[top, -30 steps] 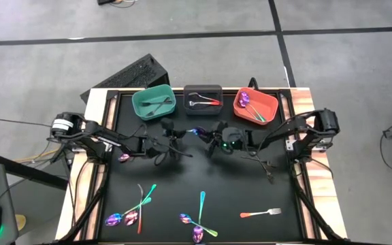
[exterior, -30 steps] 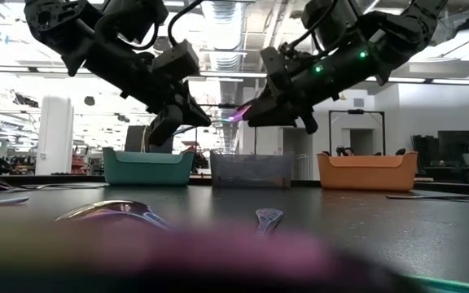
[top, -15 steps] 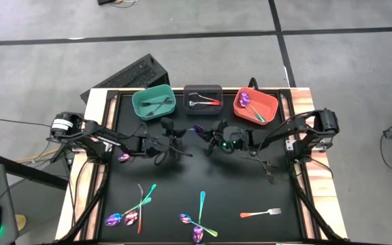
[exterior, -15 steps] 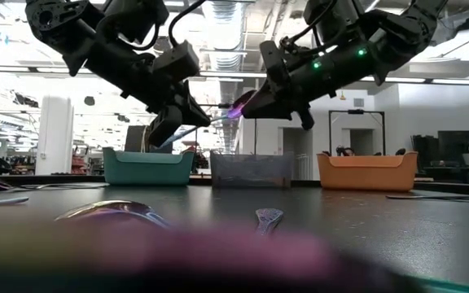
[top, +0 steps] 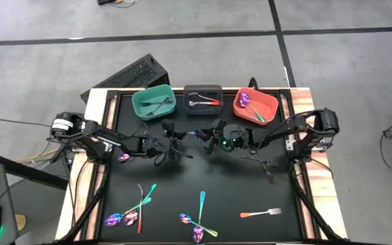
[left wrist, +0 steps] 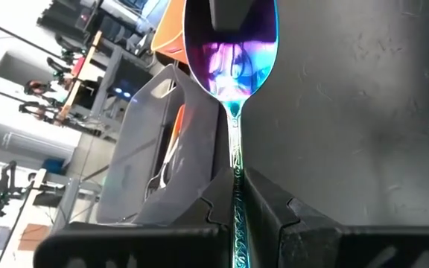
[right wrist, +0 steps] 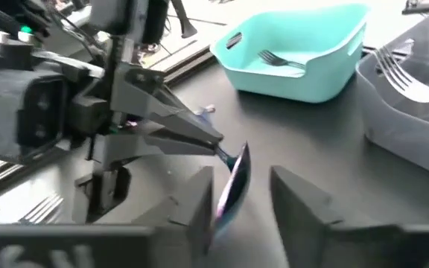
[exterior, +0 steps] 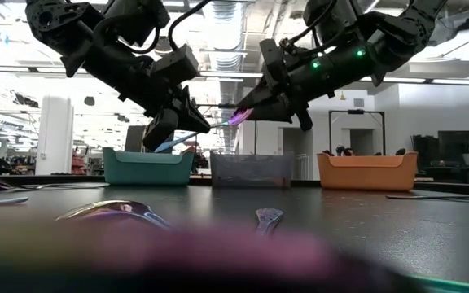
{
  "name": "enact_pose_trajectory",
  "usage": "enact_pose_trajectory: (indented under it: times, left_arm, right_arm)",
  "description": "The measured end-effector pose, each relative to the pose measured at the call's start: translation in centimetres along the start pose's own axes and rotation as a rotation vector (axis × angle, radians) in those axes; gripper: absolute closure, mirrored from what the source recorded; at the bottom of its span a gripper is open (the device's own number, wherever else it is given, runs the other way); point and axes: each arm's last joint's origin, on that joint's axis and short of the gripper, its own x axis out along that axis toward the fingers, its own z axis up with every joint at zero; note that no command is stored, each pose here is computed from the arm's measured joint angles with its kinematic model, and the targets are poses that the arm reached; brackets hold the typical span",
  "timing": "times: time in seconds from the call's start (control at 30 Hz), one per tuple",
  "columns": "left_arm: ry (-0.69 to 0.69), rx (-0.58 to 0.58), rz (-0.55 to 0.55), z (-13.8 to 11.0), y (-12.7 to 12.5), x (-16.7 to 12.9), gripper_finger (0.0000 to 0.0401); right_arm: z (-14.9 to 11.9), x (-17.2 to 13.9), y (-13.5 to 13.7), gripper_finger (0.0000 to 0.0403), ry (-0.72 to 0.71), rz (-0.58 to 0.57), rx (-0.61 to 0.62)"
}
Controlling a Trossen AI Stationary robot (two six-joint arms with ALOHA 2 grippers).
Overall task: Sort silverware by color (type)
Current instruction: Put the blue spoon into the orange bin
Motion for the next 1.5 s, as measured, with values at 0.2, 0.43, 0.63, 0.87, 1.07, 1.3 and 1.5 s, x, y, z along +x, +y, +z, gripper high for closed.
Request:
enact_pose_trajectory:
  times: [0.2, 0.43, 0.63, 0.87, 1.07, 1.3, 1.5]
  left_arm:
    - [-0.002, -0.019, -0.002, 0.0, -0.1, 0.0, 0.0394]
    - [0.018, -0.091, 0.034, -0.1, 0.1, -0.1, 0.0363]
    - [0.189, -0.062, 0.267, -0.8, 0.6, -0.3, 0.0311]
    - [0.227, -0.096, 0.241, -1.5, 0.6, 0.0, 0.0288]
    - [0.250, -0.151, 0.229, -2.1, 0.7, 0.2, 0.0291]
    - [0.279, -0.171, 0.227, -2.5, 0.8, 0.3, 0.0291]
    - [0.272, -0.150, 0.207, -2.5, 0.7, 0.3, 0.0291]
  right_arm:
    - [-0.4, 0.0, -0.3, 0.0387, 0.038, -0.037, -0.029]
    - [-0.1, -0.6, -1.3, 0.0393, 0.089, -0.153, -0.057]
    - [2.6, -3.7, -2.3, 0.0390, 0.076, -0.342, -0.127]
    - [6.1, -10.0, -3.1, 0.0390, 0.025, -0.551, -0.203]
    - [6.6, -15.4, -4.9, 0.0390, 0.005, -0.760, -0.114]
    - [5.6, -19.3, -7.0, 0.0390, 0.036, -0.953, -0.001]
    - [5.2, -19.6, -7.6, 0.0390, 0.100, -1.006, 0.013]
